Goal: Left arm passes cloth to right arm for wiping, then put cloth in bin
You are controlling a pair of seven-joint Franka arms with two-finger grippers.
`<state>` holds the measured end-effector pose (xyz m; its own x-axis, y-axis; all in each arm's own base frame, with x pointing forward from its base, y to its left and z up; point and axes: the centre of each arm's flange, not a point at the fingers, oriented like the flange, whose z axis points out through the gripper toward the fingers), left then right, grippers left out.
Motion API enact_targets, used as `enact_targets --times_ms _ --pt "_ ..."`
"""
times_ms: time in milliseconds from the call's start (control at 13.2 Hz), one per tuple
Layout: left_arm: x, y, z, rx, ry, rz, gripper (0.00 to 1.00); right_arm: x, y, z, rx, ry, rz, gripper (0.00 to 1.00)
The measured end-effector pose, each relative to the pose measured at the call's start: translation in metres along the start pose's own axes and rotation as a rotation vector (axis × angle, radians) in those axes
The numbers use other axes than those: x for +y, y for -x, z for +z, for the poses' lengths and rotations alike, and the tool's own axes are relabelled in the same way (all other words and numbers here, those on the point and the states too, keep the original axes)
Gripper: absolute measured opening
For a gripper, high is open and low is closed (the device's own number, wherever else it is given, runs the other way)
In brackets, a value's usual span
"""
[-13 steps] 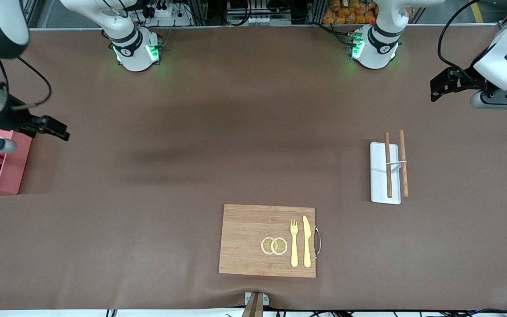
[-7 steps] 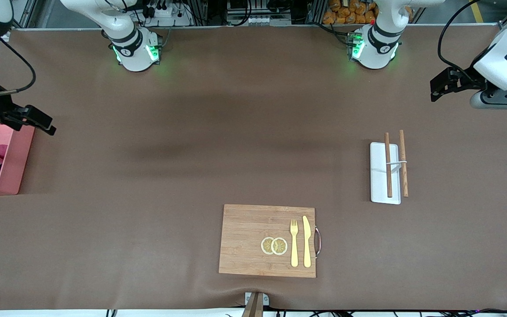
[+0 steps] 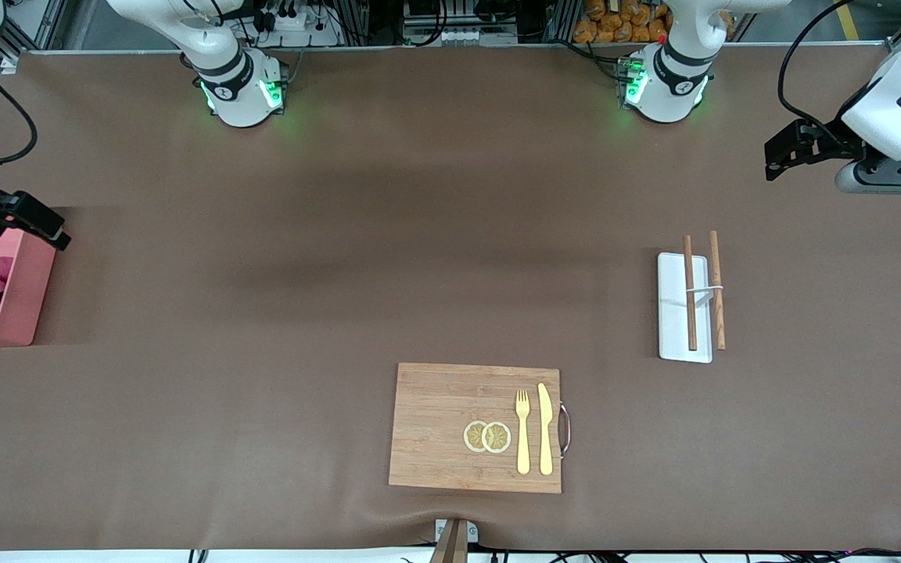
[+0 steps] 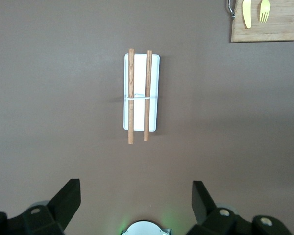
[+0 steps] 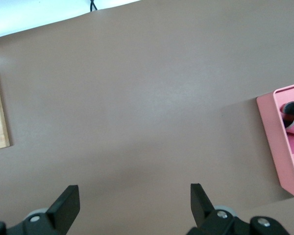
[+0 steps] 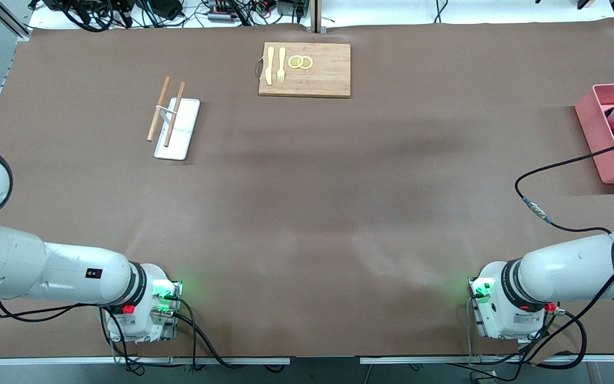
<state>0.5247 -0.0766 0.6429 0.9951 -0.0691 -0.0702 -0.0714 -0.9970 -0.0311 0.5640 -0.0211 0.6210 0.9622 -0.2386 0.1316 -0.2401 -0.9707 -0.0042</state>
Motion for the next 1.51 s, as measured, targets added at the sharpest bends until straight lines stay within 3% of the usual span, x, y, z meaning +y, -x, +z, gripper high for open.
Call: enact_targets --times_ms 681,984,1514 --pt "0.000 0.000 0.000 0.000 0.000 0.000 1.00 0.046 -0.020 0.009 -0.018 0.028 0.022 1.00" --pt "0.000 0.000 0.000 0.000 0.000 0.000 1.00 0.031 -0.013 0.011 -0.076 -0.015 0.010 1.00" --pt "0.000 0.000 0.000 0.000 0.000 0.000 1.00 0.030 -0.012 0.010 -0.080 -0.027 0.012 1.00"
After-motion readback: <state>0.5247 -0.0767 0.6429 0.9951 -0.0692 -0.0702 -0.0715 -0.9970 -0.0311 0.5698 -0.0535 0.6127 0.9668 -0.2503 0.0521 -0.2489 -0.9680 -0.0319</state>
